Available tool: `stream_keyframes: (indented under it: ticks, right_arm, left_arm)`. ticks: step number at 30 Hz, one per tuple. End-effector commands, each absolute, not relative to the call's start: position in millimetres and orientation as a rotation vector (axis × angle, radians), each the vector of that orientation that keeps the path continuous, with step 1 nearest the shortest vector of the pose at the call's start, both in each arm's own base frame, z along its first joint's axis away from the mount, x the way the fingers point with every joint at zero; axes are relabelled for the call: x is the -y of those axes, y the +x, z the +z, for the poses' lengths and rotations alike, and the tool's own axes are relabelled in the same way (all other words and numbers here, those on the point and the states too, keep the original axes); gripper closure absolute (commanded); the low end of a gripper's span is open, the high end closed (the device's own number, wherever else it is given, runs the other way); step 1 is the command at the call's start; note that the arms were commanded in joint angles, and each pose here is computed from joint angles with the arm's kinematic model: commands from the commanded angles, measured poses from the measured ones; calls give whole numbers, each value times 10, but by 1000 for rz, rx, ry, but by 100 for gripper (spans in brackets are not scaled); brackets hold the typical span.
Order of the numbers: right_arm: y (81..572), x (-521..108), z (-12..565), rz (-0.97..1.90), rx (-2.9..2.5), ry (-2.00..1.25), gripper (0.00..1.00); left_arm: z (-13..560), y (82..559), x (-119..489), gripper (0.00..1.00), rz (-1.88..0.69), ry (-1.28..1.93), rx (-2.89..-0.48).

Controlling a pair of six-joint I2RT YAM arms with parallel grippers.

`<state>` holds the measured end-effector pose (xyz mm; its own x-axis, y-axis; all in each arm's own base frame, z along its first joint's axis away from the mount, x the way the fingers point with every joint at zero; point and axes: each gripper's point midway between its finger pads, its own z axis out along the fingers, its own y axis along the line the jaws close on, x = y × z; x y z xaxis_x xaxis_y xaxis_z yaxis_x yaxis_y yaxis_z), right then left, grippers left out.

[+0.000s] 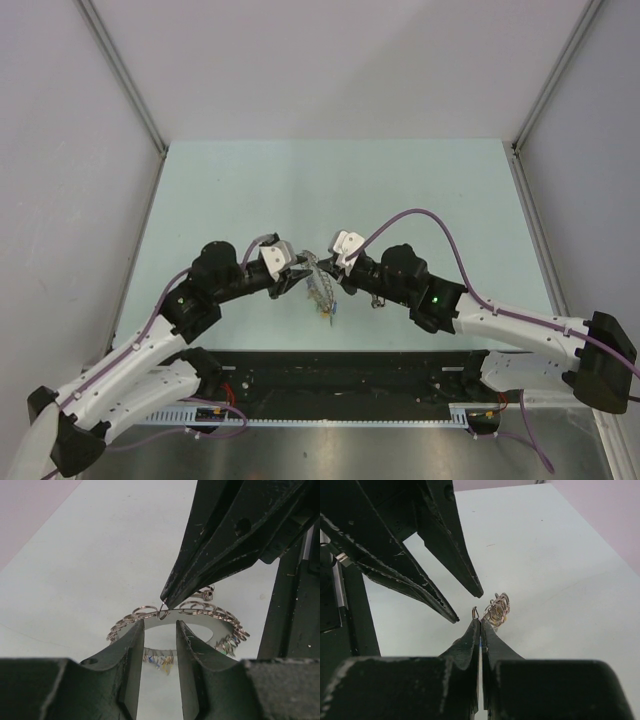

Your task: Put the keys on the keyring

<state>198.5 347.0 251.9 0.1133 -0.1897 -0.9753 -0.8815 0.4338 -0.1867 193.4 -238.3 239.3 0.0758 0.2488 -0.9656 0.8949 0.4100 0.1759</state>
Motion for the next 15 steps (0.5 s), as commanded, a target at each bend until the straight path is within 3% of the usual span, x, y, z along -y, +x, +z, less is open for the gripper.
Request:
stream_keyframes:
  ticks: [1, 15]
  right_arm:
    - [1936, -3513, 3017, 724, -1252, -997, 100]
    - [1904, -3563, 3007, 740, -1242, -1025, 100]
  left_arm:
    - [2695, 1937, 2451, 65, -683, 1093, -1348]
    - [2565, 1850, 2542, 83, -762, 1160, -1389]
